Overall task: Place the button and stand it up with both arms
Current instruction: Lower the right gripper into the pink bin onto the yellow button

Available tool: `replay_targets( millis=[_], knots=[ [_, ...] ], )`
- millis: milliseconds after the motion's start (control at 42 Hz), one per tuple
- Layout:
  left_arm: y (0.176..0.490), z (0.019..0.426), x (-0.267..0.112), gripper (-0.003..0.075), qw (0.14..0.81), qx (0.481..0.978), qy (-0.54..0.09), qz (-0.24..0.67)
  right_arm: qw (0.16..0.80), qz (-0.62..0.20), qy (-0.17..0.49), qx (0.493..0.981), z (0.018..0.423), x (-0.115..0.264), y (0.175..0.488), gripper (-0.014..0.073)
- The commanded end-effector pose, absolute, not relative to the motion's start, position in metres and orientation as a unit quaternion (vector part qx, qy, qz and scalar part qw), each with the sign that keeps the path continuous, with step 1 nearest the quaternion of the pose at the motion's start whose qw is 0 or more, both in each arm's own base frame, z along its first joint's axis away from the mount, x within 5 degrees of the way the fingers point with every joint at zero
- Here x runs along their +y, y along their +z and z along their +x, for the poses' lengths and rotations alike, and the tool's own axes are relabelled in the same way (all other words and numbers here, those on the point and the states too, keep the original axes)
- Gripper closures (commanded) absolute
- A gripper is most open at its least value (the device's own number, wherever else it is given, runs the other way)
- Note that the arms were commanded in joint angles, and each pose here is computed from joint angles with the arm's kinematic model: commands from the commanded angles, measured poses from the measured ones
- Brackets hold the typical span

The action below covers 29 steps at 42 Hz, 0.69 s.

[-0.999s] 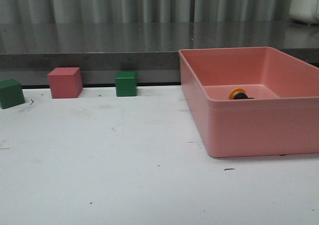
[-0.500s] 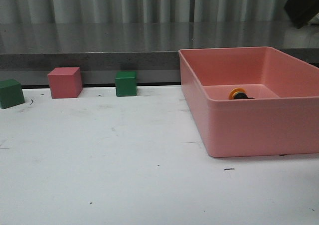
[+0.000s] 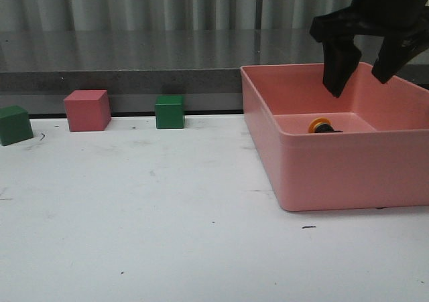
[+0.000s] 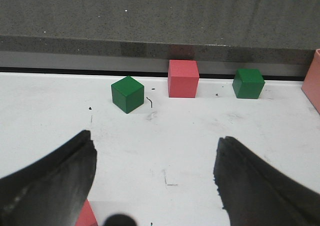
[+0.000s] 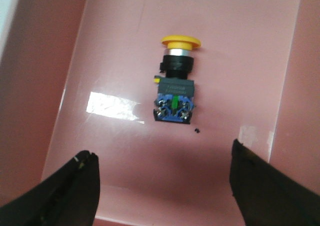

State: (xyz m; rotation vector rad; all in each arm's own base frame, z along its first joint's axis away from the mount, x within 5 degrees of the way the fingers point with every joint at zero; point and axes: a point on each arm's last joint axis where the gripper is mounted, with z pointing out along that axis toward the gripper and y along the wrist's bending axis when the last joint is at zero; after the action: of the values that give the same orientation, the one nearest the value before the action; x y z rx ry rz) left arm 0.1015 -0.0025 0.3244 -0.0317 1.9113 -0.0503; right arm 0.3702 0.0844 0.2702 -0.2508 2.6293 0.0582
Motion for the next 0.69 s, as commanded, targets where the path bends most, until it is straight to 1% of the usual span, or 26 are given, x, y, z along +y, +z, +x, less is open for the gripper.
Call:
replay_targets(
  millis=[0,333,666],
  knots=[
    [0.341,0.104,-0.004,0.0229,0.617,0.786,-0.031,-0.012,0.285,-0.072,0.021,0.956,0.387,0.077,0.285,0.0034],
    [0.341,0.104,-0.004,0.0228,0.617,0.786,-0.031,-0.012,0.262,-0.053,0.034,0.963,0.434,0.081,0.252,0.0034],
    [0.341,0.104,-0.004,0.0229,0.617,0.786,-0.031,-0.012,0.230,-0.046,0.041,0.971,0.452,0.085,0.217,0.0034]
  ],
)
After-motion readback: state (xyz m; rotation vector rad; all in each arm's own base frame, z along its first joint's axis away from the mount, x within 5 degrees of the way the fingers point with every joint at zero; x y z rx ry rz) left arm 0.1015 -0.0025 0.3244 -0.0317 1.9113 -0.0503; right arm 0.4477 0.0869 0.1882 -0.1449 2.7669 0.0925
